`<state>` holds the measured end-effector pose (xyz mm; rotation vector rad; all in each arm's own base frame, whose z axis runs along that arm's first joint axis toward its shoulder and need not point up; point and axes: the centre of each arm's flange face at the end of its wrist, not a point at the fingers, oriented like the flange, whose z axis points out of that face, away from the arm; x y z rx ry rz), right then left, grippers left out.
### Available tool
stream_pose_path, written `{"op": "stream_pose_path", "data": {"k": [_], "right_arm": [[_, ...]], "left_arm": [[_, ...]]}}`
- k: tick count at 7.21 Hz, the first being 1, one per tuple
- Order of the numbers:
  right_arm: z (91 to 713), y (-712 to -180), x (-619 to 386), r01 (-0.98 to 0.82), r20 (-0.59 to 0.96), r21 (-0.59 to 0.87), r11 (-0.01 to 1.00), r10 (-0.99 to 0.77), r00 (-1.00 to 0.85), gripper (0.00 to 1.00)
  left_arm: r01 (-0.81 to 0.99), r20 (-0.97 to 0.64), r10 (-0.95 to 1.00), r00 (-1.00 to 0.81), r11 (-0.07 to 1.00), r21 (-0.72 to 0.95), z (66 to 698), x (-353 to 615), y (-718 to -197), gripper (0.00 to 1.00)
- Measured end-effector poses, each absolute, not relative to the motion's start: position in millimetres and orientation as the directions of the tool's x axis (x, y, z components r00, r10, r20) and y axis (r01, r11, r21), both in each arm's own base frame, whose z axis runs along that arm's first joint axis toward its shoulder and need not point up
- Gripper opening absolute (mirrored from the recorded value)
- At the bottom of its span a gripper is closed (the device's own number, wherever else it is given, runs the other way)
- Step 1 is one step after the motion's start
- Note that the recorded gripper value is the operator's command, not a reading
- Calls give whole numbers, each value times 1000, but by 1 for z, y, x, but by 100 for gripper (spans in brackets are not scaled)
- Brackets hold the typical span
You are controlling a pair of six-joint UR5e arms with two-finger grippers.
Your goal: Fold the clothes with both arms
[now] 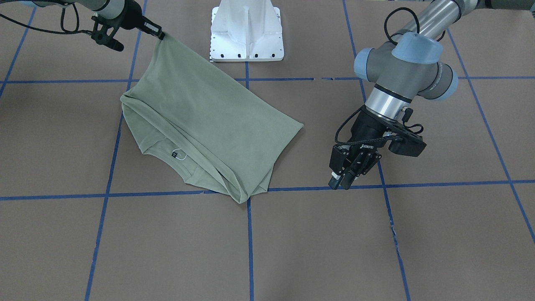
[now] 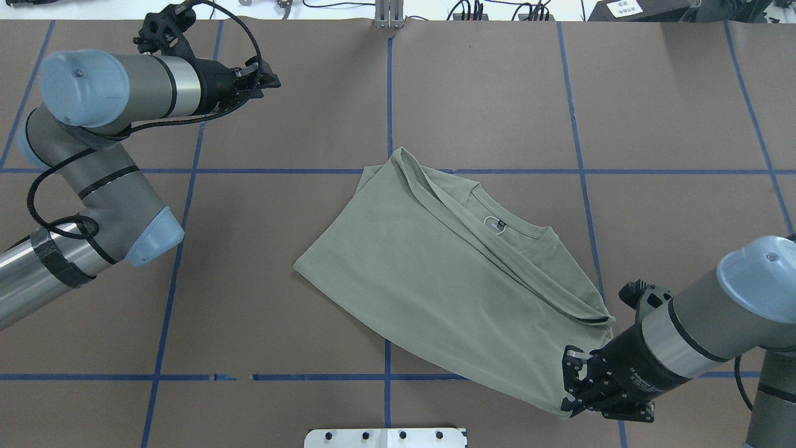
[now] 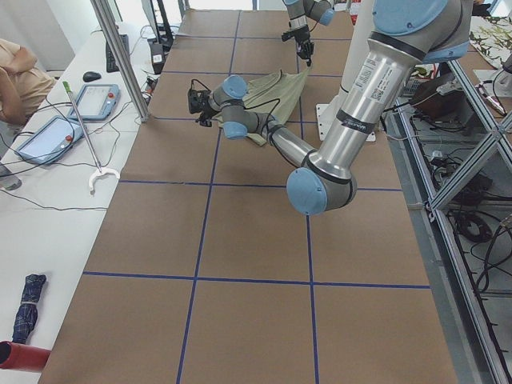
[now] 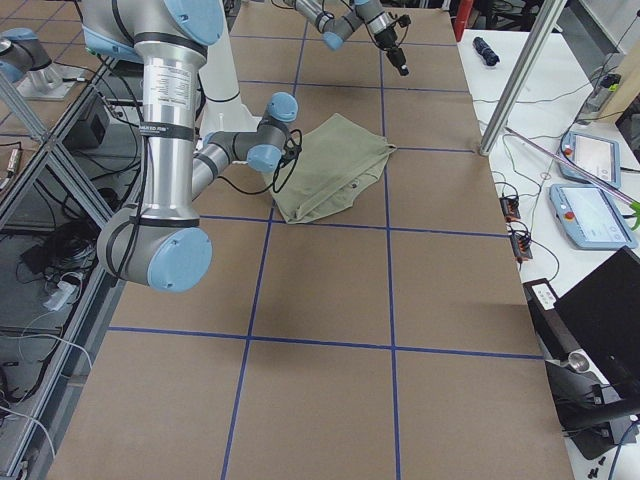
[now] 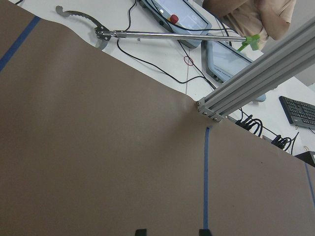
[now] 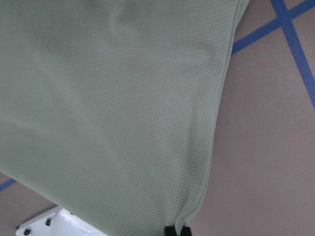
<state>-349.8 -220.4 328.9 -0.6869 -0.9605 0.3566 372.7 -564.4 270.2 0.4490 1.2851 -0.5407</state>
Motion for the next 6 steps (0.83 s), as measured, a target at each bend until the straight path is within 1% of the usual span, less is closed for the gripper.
{"op": "stream_pose_path", "data": {"k": [1,2,3,4,5,6], "right_arm": [[328,-214,-353,34,627,-678,734,553,549,100],[325,-215,-351,36,632,-676,736,554,542,100],[317,-225,-340,20,645,-670,743,568,512,100],[307,-245,-321,-17,663,-660,751,593,458,100],[295,-274,-296,-72,685,-647,759,620,383,100],[286,-311,-272,-142,703,-634,760,643,303,100]], "left_arm": [[592,-977,-141,158,806,-21,265,371,-553,51],[543,-979,-174,108,835,-89,261,375,-524,56],[476,-974,-218,61,864,-163,256,387,-483,67],[411,-958,-284,32,878,-246,254,406,-444,69],[362,-928,-369,42,872,-330,253,429,-411,69],[352,-893,-440,99,855,-382,257,453,-384,69]]}}
